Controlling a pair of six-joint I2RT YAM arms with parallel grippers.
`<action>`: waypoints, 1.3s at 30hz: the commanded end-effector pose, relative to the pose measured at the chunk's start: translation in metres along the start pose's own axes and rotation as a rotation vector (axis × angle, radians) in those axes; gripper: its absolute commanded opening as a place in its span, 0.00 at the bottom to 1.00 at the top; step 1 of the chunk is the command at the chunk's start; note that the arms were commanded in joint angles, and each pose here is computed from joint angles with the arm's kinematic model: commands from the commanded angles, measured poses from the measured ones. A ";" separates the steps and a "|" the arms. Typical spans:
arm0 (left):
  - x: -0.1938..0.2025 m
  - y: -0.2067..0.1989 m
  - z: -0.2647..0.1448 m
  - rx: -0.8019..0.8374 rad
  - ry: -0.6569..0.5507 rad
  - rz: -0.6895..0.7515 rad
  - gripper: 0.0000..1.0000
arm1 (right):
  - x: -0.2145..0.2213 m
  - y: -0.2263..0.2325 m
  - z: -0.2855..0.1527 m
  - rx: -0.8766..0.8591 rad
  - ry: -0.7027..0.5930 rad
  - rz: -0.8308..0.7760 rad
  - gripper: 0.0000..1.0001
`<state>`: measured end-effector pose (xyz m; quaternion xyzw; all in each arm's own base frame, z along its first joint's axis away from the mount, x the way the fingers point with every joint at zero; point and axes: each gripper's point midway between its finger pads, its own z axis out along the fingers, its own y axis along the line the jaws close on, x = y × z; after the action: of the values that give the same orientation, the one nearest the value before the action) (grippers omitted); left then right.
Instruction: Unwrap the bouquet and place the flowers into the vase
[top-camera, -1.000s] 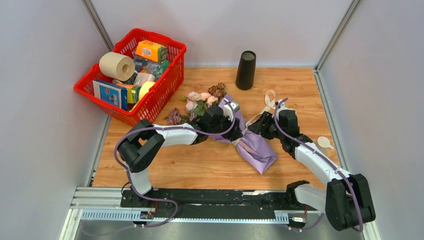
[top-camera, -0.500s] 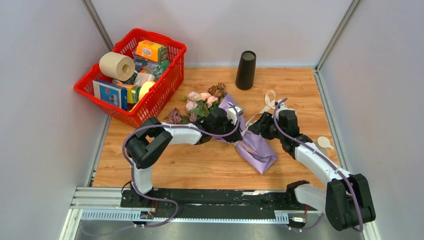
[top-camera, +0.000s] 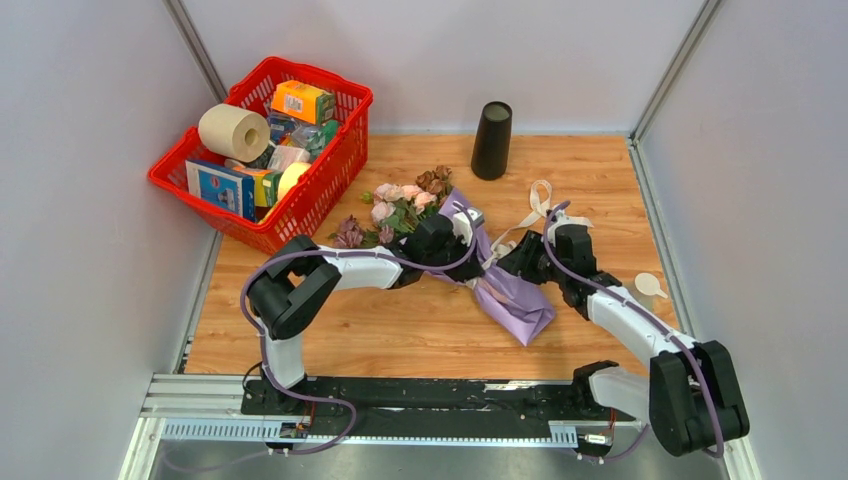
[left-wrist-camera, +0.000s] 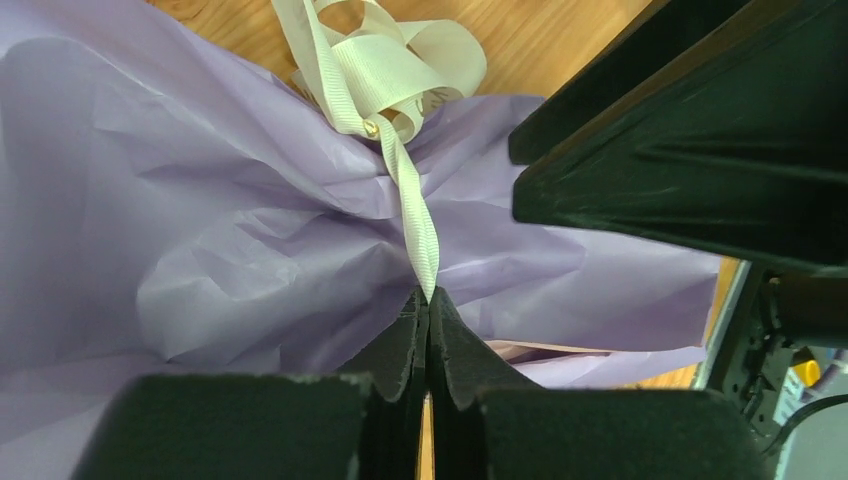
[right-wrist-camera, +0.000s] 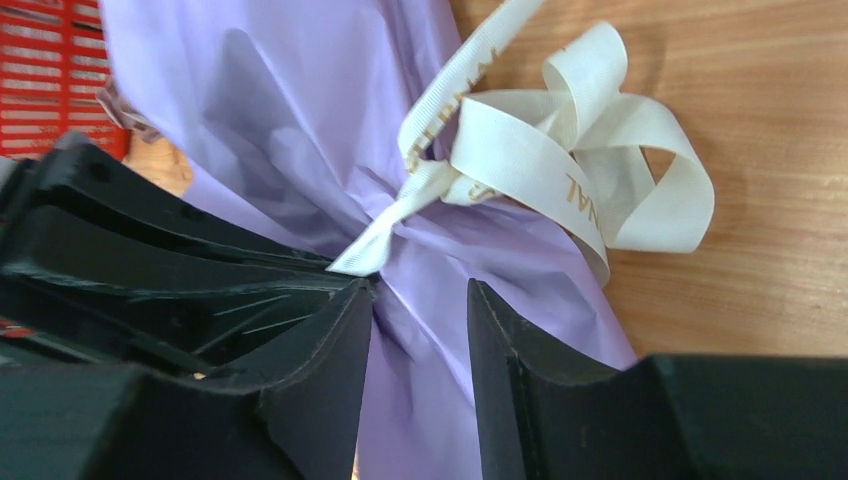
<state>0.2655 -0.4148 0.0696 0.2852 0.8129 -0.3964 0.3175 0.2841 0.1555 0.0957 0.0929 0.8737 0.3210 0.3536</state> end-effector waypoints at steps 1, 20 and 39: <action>-0.047 -0.030 -0.013 0.068 -0.107 0.007 0.08 | 0.001 0.004 0.006 -0.045 -0.010 -0.006 0.42; -0.036 -0.025 0.008 0.092 -0.044 -0.019 0.22 | 0.011 -0.002 0.015 -0.048 0.019 0.024 0.40; -0.035 -0.003 0.006 -0.027 -0.032 0.019 0.12 | 0.011 -0.010 0.013 -0.007 -0.008 0.042 0.40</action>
<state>0.2768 -0.4208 0.0750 0.2807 0.8221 -0.3817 0.3157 0.2796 0.1581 0.0722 0.1062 0.8759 0.3299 0.3358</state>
